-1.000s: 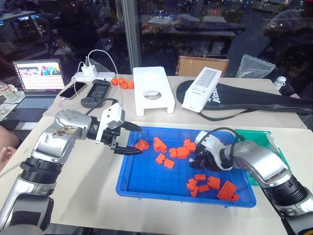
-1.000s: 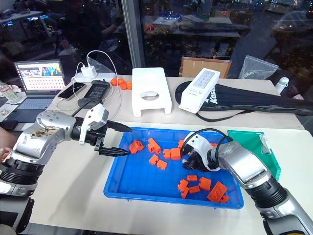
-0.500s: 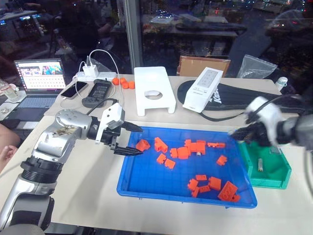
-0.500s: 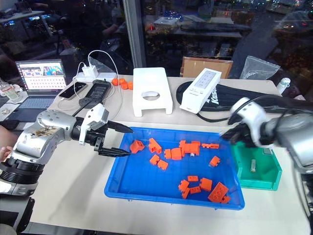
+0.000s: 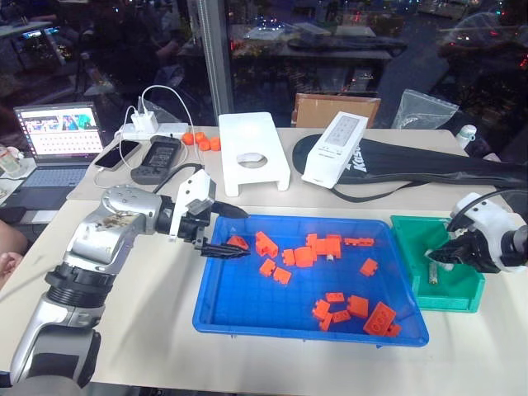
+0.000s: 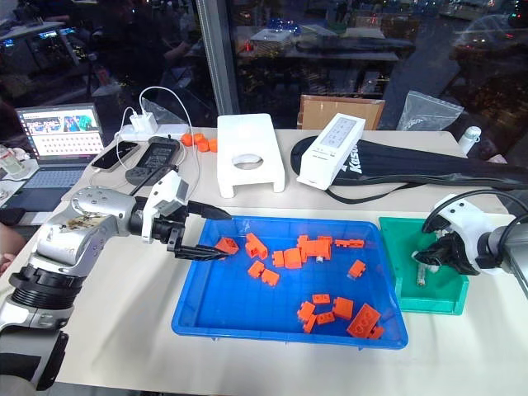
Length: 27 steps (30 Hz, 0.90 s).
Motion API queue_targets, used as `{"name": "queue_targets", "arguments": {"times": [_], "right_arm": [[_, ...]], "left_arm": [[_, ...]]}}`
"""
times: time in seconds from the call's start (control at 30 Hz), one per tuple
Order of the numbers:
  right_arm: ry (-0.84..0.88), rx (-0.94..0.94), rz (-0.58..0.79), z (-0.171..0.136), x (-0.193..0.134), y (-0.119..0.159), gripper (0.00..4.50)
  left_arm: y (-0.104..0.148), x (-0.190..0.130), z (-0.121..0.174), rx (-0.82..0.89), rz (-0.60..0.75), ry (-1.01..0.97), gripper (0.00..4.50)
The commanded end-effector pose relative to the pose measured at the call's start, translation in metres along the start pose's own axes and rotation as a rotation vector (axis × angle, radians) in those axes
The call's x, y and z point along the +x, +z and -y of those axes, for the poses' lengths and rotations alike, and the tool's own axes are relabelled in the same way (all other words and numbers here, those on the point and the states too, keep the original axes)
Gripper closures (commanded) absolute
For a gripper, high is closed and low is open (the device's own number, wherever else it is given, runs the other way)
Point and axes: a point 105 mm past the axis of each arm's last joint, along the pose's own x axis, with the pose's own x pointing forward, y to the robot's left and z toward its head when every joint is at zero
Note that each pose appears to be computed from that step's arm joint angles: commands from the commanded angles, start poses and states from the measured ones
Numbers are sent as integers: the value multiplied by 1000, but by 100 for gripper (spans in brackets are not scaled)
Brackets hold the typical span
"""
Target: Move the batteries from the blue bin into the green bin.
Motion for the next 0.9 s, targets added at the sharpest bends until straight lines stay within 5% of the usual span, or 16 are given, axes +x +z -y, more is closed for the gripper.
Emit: {"name": "queue_targets", "arguments": {"times": [0.03, 0.13, 0.3, 0.37, 0.57, 0.9], "right_arm": [[-76, -42, 60, 14, -20, 18, 173], [-111, -109, 99, 18, -31, 37, 68], [31, -282, 297, -19, -31, 93, 68], [190, -355, 344, -58, -19, 106, 68], [380, -465, 319, -111, 22, 107, 68], [408, -524, 251, -113, 63, 97, 68]], "left_arm": [[18, -8, -5, 50, 43, 38, 0], [21, -12, -4, 65, 54, 43, 0], [32, -19, -5, 57, 123, 56, 0], [32, -21, -16, 85, 129, 145, 0], [26, -23, -11, 87, 111, 117, 0], [28, -32, -2, 47, 112, 87, 0]]}}
